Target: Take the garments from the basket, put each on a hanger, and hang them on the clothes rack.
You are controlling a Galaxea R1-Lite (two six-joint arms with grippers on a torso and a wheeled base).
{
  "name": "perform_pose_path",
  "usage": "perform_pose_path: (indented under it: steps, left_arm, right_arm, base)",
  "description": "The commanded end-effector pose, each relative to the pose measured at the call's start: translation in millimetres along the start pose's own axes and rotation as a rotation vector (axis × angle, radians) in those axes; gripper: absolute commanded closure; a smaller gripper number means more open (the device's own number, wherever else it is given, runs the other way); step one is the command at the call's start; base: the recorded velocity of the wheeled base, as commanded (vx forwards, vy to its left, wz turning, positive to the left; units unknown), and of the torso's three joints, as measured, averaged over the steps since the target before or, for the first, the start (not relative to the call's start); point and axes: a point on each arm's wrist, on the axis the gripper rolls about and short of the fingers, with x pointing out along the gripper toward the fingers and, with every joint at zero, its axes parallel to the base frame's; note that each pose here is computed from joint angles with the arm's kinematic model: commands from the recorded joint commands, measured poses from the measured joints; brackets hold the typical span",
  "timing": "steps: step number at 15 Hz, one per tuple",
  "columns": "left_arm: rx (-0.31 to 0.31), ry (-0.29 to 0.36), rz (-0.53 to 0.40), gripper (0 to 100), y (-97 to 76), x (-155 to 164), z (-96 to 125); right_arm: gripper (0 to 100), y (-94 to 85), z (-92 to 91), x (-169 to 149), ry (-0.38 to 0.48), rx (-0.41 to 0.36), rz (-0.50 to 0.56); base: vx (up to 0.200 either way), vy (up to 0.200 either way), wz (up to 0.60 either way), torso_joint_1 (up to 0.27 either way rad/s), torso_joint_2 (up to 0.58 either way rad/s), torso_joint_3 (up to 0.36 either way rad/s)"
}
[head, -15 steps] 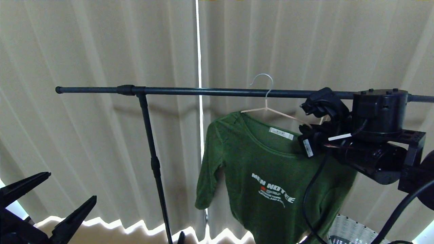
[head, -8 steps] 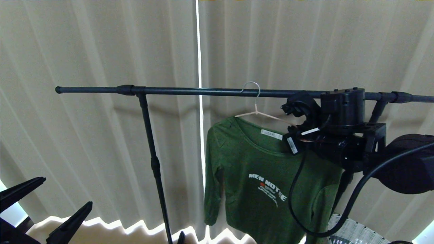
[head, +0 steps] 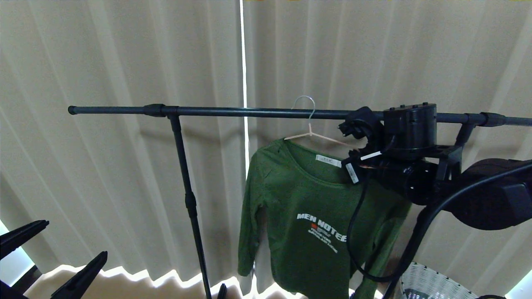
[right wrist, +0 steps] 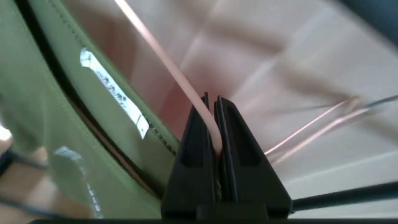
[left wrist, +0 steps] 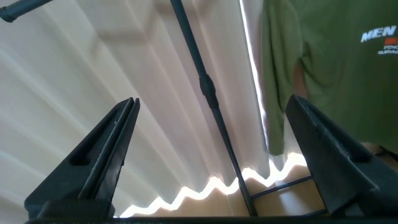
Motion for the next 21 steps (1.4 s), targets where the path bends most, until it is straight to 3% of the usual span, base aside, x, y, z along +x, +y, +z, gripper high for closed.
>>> perform_pose_path:
  steps: [1,5,10,16,17,21]
  left_arm:
    - [0.001,-0.002,-0.001,0,-0.1,-0.1,0.1]
    - [0.001,-0.002,-0.001,0,-0.1,-0.1,0.1]
    - [0.001,0.0,-0.001,0,-0.4,-0.5,-0.6]
    - [0.0,0.002,0.0,0,-0.9,-2.9,-1.6]
    - [0.0,0.003,-0.001,0,-0.9,-3.8,-1.5]
    - [-0.002,0.008,-0.001,0,-1.2,-5.6,-1.9]
  right_arm:
    - [100,-1.2,5.3,0.8,-0.01,0.009,-0.03]
    - [100,5.9,3.6,15.7,0.058,-0.022,-0.145]
    - [100,30.2,0.0,11.3,0.081,-0.078,-0.083]
    - [100,40.1,3.3,13.6,0.071,-0.082,-0.065]
    - [0,41.1,3.0,11.9,0.07,-0.083,-0.061]
    - [0,49.0,-0.3,3.3,0.058,-0.05,-0.019]
  base:
    - [0.0,0.0,0.0,0.0,0.0,0.0]
    - [0.0,0.0,0.0,0.0,0.0,0.0]
    - [0.0,0.0,0.0,0.0,0.0,0.0]
    - [0.0,0.0,0.0,0.0,0.0,0.0]
    - [0.0,0.0,0.0,0.0,0.0,0.0]
    - [0.0,0.0,0.0,0.0,0.0,0.0]
